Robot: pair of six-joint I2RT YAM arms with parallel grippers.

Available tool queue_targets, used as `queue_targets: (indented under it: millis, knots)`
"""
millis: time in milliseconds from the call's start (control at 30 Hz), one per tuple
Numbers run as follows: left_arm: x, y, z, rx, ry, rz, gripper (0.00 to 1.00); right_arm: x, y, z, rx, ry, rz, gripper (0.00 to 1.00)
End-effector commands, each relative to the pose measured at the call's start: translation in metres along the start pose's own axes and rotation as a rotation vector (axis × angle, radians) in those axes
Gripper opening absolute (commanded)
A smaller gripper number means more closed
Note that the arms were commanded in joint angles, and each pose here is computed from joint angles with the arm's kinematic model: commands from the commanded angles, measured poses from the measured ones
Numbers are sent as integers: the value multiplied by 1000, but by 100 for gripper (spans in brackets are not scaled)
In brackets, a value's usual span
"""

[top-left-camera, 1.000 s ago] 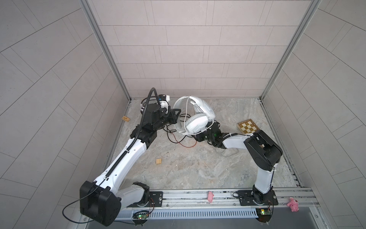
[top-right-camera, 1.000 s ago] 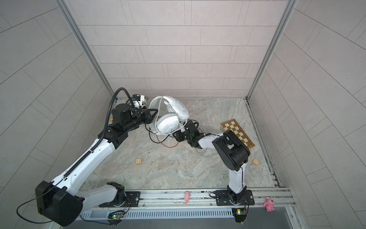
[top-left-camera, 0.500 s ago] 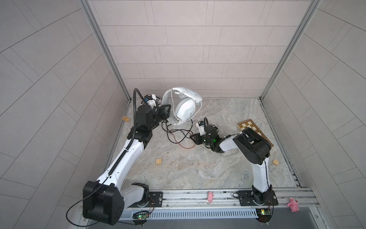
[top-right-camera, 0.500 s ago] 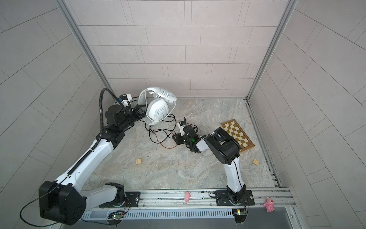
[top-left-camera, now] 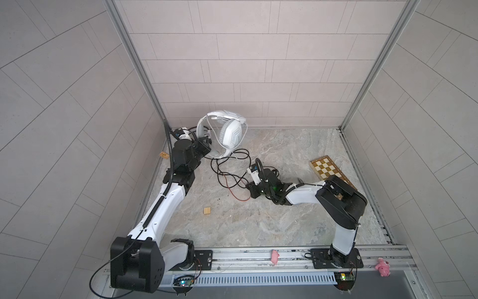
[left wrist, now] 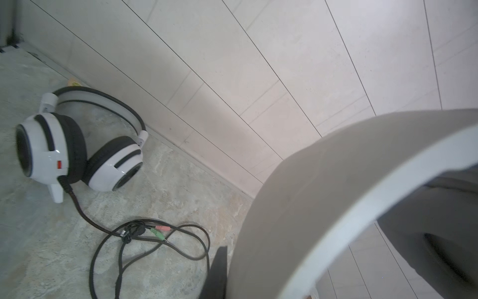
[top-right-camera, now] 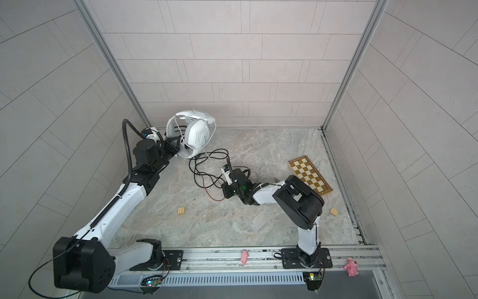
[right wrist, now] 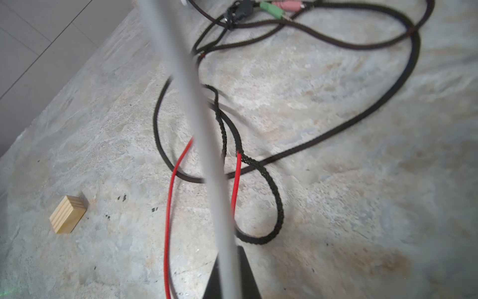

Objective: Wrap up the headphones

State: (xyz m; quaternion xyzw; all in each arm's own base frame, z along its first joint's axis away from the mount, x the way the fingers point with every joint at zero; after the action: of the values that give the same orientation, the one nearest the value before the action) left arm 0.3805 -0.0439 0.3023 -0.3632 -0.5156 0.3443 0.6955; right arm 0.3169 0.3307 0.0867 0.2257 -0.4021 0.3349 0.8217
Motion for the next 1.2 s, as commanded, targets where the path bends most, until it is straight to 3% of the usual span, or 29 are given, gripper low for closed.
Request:
queue_targets:
  millis: [0,200,333,767,1000,1167]
  knots:
    - [37,-13,5,-33,-170,62,0,9,-6,18,-78,43,100,7]
    - [52,-19,-13,78,-218,47,0,34,-5,48,-139,37,196,7]
    - [46,-22,-29,89,-165,19,0,33,-9,57,-170,69,223,8]
    - [24,-4,-32,70,-96,14,0,-6,-5,12,-51,163,108,12]
    - [25,-8,-33,54,-84,10,0,-6,-8,11,-51,174,106,17]
    - [27,-13,-31,33,-73,17,0,-22,-21,10,-51,221,91,29]
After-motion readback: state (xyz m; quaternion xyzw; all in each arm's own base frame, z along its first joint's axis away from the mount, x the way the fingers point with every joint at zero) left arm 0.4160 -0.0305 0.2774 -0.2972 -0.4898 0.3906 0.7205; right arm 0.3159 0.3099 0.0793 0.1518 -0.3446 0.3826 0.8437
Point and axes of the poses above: each gripper's point midway between its finger pads, its own z axis back along the fingers, its own y axis along the line the jaws close on, x = y × z, the point moved 3 cm from there along z, back along the fingers, and after that the axes turned 15 degrees about z, right-handed, at the moved point
